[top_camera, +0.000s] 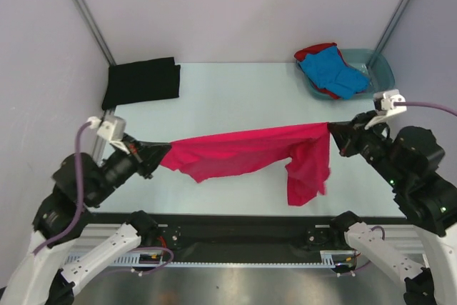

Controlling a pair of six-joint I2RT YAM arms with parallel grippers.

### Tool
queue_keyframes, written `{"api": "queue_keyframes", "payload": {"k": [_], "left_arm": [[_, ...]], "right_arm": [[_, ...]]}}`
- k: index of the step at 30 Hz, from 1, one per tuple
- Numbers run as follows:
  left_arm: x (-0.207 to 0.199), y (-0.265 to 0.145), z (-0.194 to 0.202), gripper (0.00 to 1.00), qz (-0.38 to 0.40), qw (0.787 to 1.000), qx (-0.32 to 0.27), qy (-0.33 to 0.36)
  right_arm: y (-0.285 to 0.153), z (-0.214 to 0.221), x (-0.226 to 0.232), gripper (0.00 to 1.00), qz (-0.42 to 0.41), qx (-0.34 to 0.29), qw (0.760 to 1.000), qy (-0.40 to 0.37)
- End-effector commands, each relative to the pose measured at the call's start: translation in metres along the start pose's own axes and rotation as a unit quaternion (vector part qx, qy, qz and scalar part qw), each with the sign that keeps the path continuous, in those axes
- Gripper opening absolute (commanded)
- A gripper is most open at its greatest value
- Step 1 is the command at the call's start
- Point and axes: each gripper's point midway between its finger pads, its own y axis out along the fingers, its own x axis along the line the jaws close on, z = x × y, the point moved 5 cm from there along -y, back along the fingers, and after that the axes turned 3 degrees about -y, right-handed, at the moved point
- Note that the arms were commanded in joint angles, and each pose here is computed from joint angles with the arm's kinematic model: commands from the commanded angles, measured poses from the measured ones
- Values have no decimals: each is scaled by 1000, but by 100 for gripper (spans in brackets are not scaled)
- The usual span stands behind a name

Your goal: Fold and stack the t-shirts

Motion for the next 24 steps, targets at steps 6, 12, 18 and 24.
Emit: {"api": "queue_keyframes", "payload": {"k": [6, 12, 18, 24], "left_arm": [[-7, -55, -31, 0, -10, 1000, -28, 10], [-23, -86, -45, 0, 35, 999, -33, 15], [-42, -114, -58, 0, 88, 995, -39, 13], [-58, -131, -70, 0, 133, 990, -40, 21]], "right_arm": [[-25, -26, 10, 0, -32, -16, 999, -7], [-54, -35, 35, 0, -136, -24, 990, -25], [-93, -48, 57, 1, -227, -61, 971, -31], [-127, -74, 73, 0, -285, -115, 951, -36]]}}
